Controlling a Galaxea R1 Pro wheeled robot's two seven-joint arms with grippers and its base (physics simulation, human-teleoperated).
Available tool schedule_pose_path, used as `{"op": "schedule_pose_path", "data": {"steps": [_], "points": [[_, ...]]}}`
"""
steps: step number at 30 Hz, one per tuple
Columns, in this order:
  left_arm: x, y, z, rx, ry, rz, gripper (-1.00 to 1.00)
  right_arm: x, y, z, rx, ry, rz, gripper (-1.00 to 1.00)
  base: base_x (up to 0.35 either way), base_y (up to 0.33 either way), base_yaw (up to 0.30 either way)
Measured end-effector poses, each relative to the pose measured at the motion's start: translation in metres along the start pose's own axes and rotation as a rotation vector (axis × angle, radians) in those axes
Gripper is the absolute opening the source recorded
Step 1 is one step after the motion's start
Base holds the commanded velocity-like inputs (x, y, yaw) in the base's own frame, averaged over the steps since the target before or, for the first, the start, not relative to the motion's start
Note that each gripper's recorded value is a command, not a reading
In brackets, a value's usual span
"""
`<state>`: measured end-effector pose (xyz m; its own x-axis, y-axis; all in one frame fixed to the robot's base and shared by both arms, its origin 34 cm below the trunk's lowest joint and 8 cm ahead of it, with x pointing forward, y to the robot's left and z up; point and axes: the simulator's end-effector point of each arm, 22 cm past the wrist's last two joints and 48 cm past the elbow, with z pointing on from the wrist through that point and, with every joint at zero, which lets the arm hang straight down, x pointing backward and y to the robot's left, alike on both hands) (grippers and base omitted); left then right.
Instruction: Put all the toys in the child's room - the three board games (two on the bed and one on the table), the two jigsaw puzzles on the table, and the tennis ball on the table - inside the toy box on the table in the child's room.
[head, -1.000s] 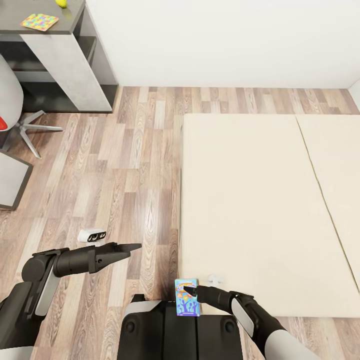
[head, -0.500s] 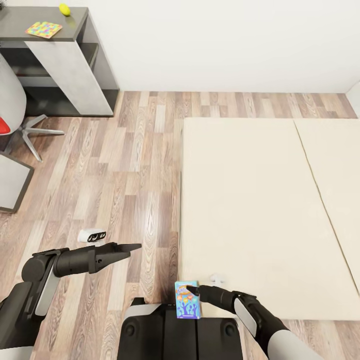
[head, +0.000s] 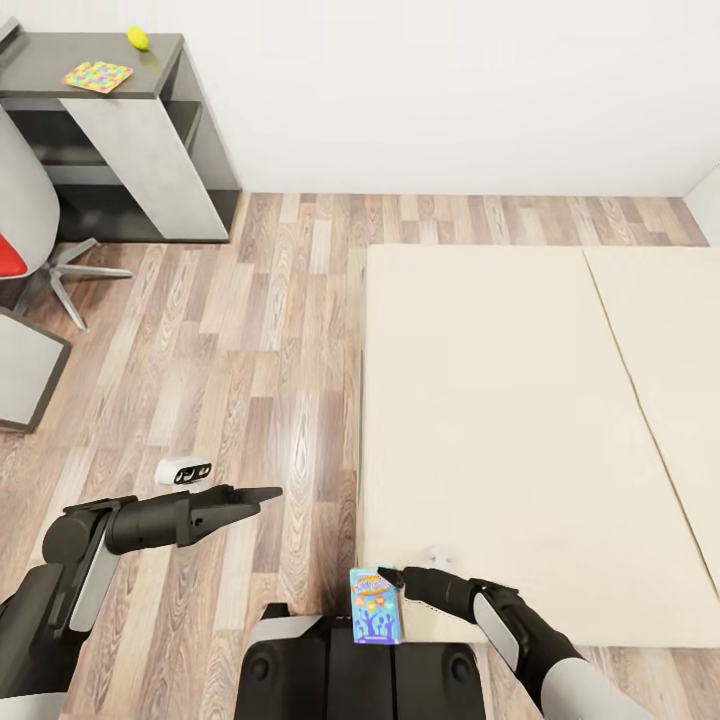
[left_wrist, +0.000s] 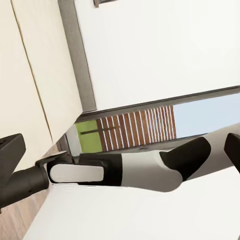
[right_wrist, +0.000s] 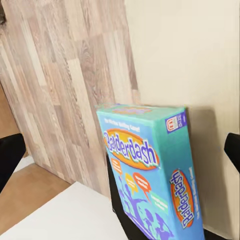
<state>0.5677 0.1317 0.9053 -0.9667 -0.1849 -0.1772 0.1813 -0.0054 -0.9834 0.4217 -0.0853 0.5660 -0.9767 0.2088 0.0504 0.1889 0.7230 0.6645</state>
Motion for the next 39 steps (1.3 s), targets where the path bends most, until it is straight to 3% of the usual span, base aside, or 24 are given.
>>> {"op": "schedule_pose_path", "data": {"steps": [7, 14, 20, 28, 32, 34, 35, 39], "points": [[-0.002, -0.005, -0.001, 0.000, -0.001, 0.010, 1.00, -0.059, 0.032, -0.009, -0.055, -0.095, -0.090, 1.00, 0.000, 0.000, 0.000], [-0.004, -0.010, 0.000, 0.001, 0.000, 0.021, 1.00, -0.092, 0.046, -0.027, -0.076, -0.129, -0.138, 1.00, 0.000, 0.000, 0.000], [-0.006, -0.013, -0.001, 0.002, -0.002, 0.030, 1.00, -0.150, 0.081, -0.057, -0.139, -0.229, -0.132, 1.00, 0.000, 0.000, 0.000], [-0.008, -0.018, -0.001, 0.003, -0.004, 0.054, 1.00, -0.193, 0.120, -0.099, -0.195, -0.340, -0.187, 1.00, 0.000, 0.000, 0.043], [-0.008, -0.018, -0.001, 0.002, -0.005, 0.060, 1.00, -0.191, 0.120, -0.117, -0.196, -0.384, -0.182, 1.00, 0.000, 0.000, 0.023], [-0.008, -0.018, -0.001, 0.001, -0.004, 0.061, 1.00, -0.183, 0.109, -0.126, -0.181, -0.400, -0.158, 1.00, 0.000, 0.000, 0.006], [-0.007, -0.017, 0.001, -0.001, -0.001, 0.060, 1.00, -0.180, 0.089, -0.143, -0.150, -0.437, -0.119, 1.00, 0.000, 0.000, 0.002], [-0.006, -0.017, 0.004, 0.002, 0.002, 0.058, 1.00, -0.180, 0.080, -0.155, -0.148, -0.462, -0.100, 1.00, 0.000, 0.000, 0.000]]}}
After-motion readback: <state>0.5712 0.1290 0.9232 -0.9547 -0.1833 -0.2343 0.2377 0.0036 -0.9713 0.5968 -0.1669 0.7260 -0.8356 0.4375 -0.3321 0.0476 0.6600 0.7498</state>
